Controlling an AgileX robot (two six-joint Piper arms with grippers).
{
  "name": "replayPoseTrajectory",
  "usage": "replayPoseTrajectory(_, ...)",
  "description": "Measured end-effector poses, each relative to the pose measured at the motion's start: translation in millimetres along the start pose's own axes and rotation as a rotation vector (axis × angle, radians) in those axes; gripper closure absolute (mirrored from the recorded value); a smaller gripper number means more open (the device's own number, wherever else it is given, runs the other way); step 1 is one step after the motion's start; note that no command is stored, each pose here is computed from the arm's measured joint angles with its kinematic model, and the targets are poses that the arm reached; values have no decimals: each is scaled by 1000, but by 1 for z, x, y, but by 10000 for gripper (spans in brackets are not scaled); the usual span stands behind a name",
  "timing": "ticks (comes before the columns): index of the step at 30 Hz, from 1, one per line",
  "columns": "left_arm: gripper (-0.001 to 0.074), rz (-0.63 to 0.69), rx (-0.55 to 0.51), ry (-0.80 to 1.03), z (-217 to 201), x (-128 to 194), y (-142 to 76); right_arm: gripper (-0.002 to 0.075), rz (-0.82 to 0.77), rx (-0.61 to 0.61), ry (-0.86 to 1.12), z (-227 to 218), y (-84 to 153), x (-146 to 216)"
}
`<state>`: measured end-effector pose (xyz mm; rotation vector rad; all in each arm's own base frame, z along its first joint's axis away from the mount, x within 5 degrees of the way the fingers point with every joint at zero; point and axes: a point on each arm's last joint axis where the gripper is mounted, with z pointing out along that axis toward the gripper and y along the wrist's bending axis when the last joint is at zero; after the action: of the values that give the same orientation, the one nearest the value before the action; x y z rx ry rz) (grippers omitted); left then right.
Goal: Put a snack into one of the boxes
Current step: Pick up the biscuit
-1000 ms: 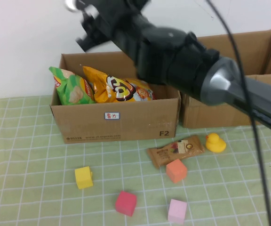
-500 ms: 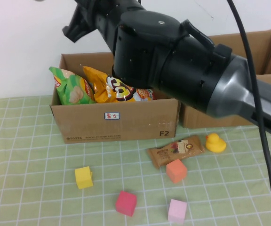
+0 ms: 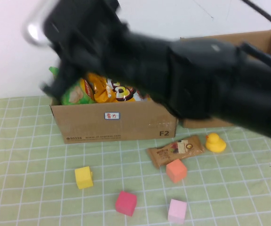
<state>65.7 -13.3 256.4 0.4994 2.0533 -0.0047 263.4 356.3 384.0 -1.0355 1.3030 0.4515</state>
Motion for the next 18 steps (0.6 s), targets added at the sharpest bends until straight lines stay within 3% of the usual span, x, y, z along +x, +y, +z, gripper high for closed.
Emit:
replayPoseTrajectory(9,736,0,0,0,0,0,0,728,140,-129,269,-60,39,84)
replayPoseTrajectory(14,736,0,0,0,0,0,0,728,181,-12,468,-94,43,127)
replayPoseTrajectory(18,736,0,0,0,0,0,0,728,306,118,587,-110,33,158)
